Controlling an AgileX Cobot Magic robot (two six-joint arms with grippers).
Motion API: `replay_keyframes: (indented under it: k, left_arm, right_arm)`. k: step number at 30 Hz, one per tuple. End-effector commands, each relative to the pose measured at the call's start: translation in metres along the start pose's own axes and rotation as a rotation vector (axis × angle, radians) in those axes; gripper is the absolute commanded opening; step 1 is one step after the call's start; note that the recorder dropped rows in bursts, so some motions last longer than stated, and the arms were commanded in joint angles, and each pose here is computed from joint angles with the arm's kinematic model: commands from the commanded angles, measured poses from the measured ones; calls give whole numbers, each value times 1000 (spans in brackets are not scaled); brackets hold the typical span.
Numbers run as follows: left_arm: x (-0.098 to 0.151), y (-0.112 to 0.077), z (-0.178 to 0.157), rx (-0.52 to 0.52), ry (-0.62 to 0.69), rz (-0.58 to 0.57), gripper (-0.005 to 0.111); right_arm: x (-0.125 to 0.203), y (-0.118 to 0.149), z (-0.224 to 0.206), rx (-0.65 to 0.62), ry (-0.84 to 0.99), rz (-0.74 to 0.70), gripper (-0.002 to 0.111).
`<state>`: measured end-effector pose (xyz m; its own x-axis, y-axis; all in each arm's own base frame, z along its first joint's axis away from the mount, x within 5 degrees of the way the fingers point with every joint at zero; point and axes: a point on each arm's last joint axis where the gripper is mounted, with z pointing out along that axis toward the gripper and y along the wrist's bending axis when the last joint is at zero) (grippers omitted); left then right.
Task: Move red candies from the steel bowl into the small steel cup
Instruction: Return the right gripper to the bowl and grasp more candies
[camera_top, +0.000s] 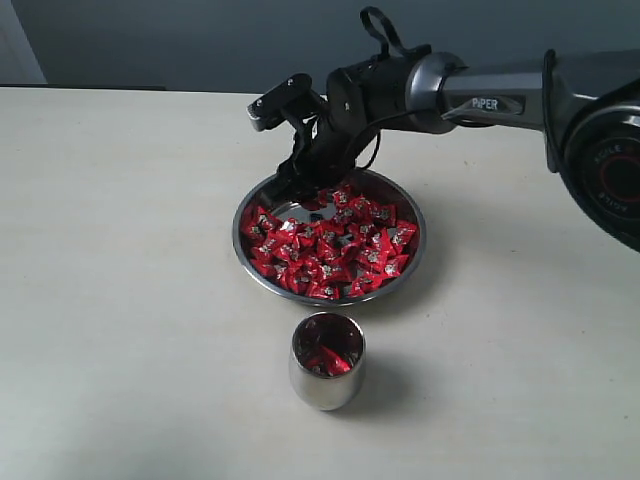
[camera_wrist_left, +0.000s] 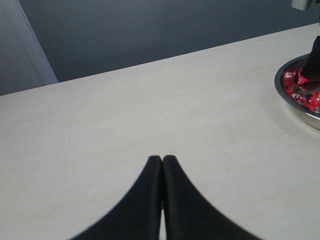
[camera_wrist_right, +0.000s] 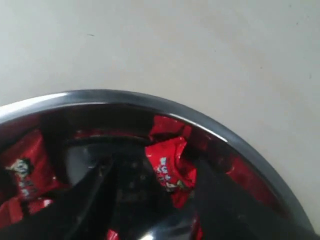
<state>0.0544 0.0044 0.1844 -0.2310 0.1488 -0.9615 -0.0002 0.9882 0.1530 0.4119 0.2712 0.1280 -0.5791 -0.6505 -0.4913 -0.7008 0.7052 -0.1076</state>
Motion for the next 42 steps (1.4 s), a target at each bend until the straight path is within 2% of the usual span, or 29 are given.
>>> replay_keyframes:
  k: [1,15,17,21,26,33,37,42]
  left_arm:
    - [-1,0,0,0,-12,-6,0]
    - [-1,0,0,0,-12,-6,0]
    - [-1,0,0,0,-12,-6,0]
    - [-1,0,0,0,-12,-6,0]
    - [-1,0,0,0,-12,-6,0]
    - [-1,0,0,0,-12,-6,0]
    - [-1,0,0,0,-12,-6,0]
    - [-1,0,0,0,-12,-6,0]
  right_arm:
    - [4,-8,7,45,18,-1,47]
    - [13,-8,25,45,34,18,45]
    - [15,-8,25,42,56,19,32]
    - [15,-8,23,40,66,19,0]
    - [7,-10,10,49,38,33,1]
    - [-5,-9,-33,26,54,72,0]
    - [-4,-4,-59,-40,127,93,0]
    - [3,21,-91,-200,134,35,0]
